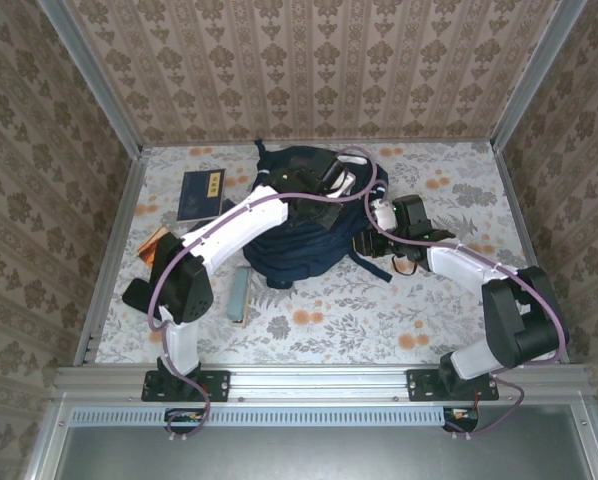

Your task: Pack the student bag

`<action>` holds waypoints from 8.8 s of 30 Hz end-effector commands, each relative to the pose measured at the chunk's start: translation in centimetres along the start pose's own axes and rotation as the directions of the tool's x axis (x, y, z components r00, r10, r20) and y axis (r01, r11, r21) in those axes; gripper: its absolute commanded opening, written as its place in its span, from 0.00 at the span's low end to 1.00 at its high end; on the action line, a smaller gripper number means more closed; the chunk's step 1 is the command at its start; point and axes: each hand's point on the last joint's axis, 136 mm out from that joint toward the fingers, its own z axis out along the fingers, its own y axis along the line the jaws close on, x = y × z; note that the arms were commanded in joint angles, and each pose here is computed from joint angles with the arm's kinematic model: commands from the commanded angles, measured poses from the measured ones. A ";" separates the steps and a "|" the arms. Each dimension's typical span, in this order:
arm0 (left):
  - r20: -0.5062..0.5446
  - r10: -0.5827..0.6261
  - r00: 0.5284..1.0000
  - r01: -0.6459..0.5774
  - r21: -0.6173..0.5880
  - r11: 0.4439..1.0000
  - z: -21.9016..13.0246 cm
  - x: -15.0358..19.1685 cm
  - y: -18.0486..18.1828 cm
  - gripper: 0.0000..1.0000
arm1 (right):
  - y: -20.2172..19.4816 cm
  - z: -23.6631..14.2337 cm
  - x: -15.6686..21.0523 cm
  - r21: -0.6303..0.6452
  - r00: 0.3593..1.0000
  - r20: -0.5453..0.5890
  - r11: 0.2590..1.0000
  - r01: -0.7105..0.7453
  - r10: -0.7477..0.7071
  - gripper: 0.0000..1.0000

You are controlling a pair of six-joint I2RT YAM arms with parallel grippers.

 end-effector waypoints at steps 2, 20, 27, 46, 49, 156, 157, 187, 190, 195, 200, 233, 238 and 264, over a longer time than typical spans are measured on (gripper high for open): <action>0.180 -0.007 0.984 0.006 0.010 1.000 -5.3 -3.8 0.5 0.00 | 1.2 -0.4 -3.0 -0.067 0.989 0.099 0.990 0.121 -0.114 0.36; 0.375 -0.029 0.927 0.045 -0.035 0.998 -10.9 -6.2 3.2 0.00 | 5.5 -2.9 -4.0 -0.246 0.969 0.116 0.939 0.240 -0.217 0.40; 0.375 -0.035 0.926 0.055 -0.043 0.998 -11.1 -5.9 3.8 0.00 | 5.0 -2.8 -4.4 -0.207 0.967 0.115 0.947 0.246 -0.226 0.50; 0.388 -0.056 0.920 0.071 -0.025 0.997 -11.4 -5.7 4.2 0.00 | 4.4 -2.2 -4.2 -0.191 0.979 0.091 0.962 0.194 -0.180 0.55; 0.389 -0.058 0.919 0.072 -0.021 0.997 -11.4 -5.6 4.2 0.00 | 4.3 -1.8 -4.3 -0.195 0.979 0.091 0.960 0.199 -0.185 0.52; 0.206 -0.170 0.964 0.121 0.229 0.966 2.9 -3.6 1.9 0.35 | 4.4 -2.7 2.3 -0.084 0.898 0.012 0.895 -0.438 0.441 0.27; 0.207 -0.177 0.962 0.130 0.222 0.966 2.4 -3.6 2.0 0.39 | 3.9 -3.2 2.1 -0.088 0.885 0.034 0.884 -0.460 0.464 0.37; 0.077 -0.626 0.776 0.614 0.136 0.778 -3.3 7.7 4.2 0.74 | -4.7 0.8 0.6 0.103 0.585 0.034 0.580 -0.808 0.810 0.42; 0.052 -0.641 0.766 0.627 0.160 0.763 -3.0 7.8 3.6 0.74 | -4.6 1.1 0.2 0.083 0.588 0.037 0.584 -0.807 0.808 0.30; 0.017 -0.636 0.772 0.619 0.209 0.757 -2.7 7.8 1.3 0.70 | -3.1 0.3 -1.1 0.044 0.644 0.037 0.642 -0.765 0.764 0.13; 0.025 -0.650 0.759 0.619 0.281 0.734 -2.2 7.6 -1.2 0.63 | -0.6 -0.6 -3.0 -0.036 0.701 0.031 0.702 -0.712 0.713 0.00; 0.080 -0.656 0.751 0.630 0.213 0.747 2.9 9.7 -4.4 0.28 | 5.6 -3.2 -7.0 -0.166 0.790 0.040 0.784 -0.599 0.612 0.00; 0.088 -0.662 0.744 0.638 0.202 0.743 2.8 10.1 -4.0 0.17 | 4.9 -3.2 -6.4 -0.123 0.787 0.051 0.786 -0.605 0.614 0.00; 0.137 -0.501 0.855 0.459 0.252 0.852 1.7 9.9 -3.1 0.00 | -2.6 -5.0 -1.6 0.085 0.711 0.115 0.706 -0.703 0.694 0.34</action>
